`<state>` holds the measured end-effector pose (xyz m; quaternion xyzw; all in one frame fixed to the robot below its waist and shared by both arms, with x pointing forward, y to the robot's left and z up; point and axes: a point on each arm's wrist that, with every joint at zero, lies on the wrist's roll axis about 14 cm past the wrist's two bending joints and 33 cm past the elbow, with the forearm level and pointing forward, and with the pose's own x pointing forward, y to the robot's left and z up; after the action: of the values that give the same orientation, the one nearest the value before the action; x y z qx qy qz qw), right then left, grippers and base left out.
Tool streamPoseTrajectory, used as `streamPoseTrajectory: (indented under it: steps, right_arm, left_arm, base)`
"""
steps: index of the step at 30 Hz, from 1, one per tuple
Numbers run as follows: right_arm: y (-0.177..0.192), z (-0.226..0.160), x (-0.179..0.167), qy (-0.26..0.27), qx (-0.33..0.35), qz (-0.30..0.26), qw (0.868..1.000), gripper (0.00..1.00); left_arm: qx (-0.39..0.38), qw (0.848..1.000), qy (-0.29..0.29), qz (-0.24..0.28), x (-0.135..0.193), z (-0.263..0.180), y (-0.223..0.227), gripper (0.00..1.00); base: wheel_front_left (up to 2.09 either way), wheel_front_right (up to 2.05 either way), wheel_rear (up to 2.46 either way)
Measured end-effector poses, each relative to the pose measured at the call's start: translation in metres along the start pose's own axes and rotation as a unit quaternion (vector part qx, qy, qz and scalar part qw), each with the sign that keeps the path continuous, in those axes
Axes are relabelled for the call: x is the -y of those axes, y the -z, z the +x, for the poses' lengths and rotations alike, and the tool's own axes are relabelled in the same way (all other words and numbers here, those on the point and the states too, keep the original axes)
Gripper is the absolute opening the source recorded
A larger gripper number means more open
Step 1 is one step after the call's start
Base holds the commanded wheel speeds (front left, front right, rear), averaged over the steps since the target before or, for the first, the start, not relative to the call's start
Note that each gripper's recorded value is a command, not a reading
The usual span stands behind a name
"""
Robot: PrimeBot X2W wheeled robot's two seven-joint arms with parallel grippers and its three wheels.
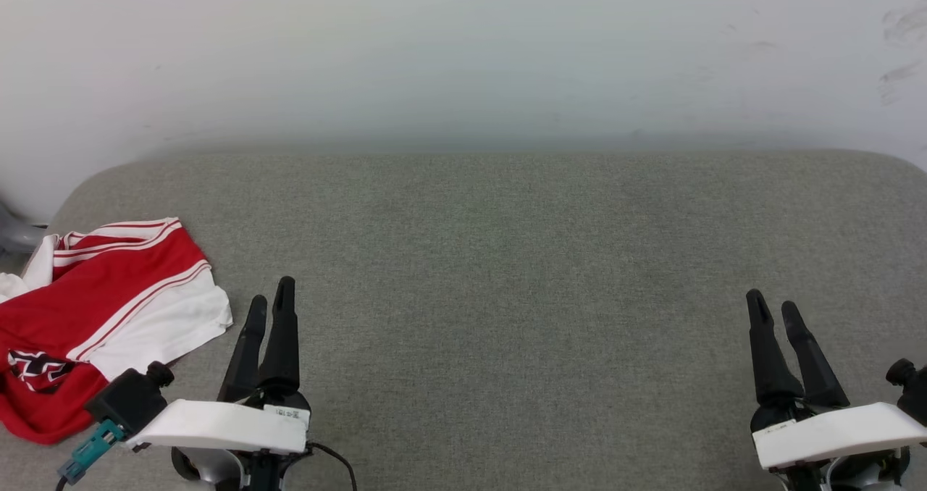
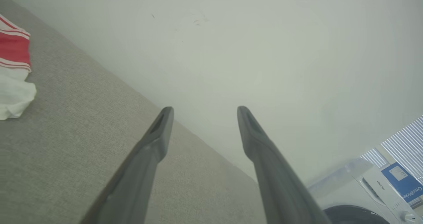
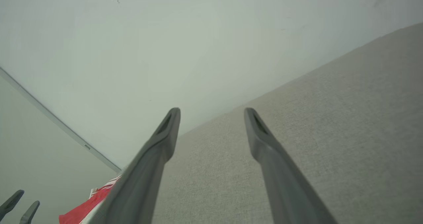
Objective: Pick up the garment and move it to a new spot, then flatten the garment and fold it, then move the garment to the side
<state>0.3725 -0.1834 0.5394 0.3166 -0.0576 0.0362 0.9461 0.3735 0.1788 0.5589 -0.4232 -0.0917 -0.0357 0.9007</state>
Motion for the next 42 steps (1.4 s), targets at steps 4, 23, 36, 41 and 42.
streamPoseTrajectory:
  steps: [4, 23, 36, 41, 42]
  right_arm:
    - [0.001, -0.001, -0.002, -0.005, -0.006, -0.049, 0.999, 1.0]
    - [-0.005, -0.005, -0.003, -0.012, -0.025, -0.241, 0.97, 1.0]
    - [-0.007, -0.009, 0.0, -0.003, -0.033, -0.308, 0.951, 1.0]
    - [-0.008, -0.01, 0.001, 0.0, -0.032, -0.318, 0.947, 1.0]
    - [-0.008, -0.01, 0.001, 0.001, -0.032, -0.318, 0.947, 1.0]
  left_arm:
    - [-0.005, 0.998, 0.01, 0.058, 0.004, -0.001, 0.003, 1.0]
    - [-0.045, 0.956, 0.032, 0.287, -0.005, -0.008, 0.02, 1.0]
    - [-0.048, 0.935, 0.044, 0.348, -0.008, -0.009, 0.022, 1.0]
    - [-0.047, 0.933, 0.041, 0.353, -0.01, -0.01, 0.023, 1.0]
    - [-0.046, 0.933, 0.042, 0.355, -0.01, -0.01, 0.022, 1.0]
  base:
    - [0.0, 0.0, 0.0]
    - [0.0, 0.0, 0.0]
    - [0.0, 0.0, 0.0]
    - [0.0, 0.0, 0.0]
    - [0.0, 0.0, 0.0]
